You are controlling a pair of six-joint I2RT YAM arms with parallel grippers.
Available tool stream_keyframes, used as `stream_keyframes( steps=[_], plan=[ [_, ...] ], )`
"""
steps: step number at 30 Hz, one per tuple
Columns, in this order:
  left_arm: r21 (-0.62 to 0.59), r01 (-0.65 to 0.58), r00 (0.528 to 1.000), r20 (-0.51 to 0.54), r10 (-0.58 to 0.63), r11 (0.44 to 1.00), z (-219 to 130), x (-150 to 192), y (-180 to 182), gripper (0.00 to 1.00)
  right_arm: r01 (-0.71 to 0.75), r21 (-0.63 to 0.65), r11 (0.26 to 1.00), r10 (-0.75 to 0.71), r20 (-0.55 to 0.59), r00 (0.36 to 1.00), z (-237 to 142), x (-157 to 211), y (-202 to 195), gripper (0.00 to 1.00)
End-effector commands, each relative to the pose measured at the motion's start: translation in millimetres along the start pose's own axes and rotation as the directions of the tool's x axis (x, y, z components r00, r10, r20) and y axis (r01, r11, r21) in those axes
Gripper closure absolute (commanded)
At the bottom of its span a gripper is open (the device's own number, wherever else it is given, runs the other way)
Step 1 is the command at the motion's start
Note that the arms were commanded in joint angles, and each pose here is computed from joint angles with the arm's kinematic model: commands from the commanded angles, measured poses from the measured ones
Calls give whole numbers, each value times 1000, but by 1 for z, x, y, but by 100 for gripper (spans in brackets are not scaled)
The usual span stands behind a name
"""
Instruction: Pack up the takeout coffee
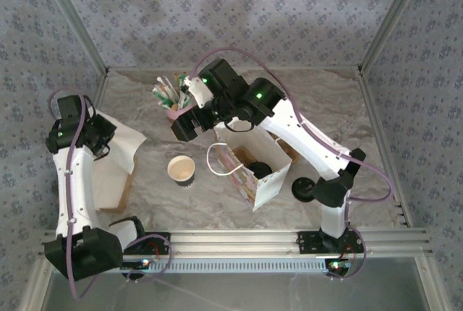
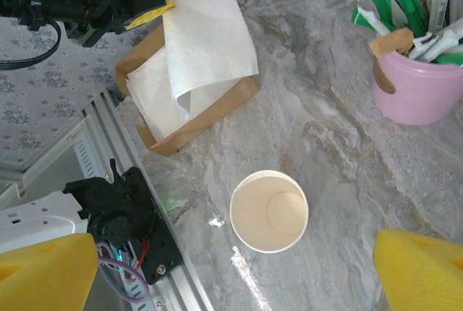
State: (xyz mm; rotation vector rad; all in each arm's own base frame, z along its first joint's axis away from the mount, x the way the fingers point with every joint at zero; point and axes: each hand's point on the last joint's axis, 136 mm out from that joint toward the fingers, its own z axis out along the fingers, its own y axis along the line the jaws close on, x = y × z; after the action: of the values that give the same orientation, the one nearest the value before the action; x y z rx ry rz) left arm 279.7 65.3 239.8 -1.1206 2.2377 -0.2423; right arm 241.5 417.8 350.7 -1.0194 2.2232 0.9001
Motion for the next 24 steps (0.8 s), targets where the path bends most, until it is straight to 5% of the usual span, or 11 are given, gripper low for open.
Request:
stream_keyframes(
  steps=[1,10,24],
  plan=[
    [97,-85,995,-36,89,992,-22,10,-27,100,98,-8,995,-96,112,989,-28,-18,13,0],
    [297,-267,952,-67,299,917,-64,37,-91,100,273,36,961,-272,274,923,-65,-33,20,0],
    [611,-367,855,-76,514,701,-125,79,-165,100,514,30,857,-474,434,766,-100,-50,23,11]
  ],
)
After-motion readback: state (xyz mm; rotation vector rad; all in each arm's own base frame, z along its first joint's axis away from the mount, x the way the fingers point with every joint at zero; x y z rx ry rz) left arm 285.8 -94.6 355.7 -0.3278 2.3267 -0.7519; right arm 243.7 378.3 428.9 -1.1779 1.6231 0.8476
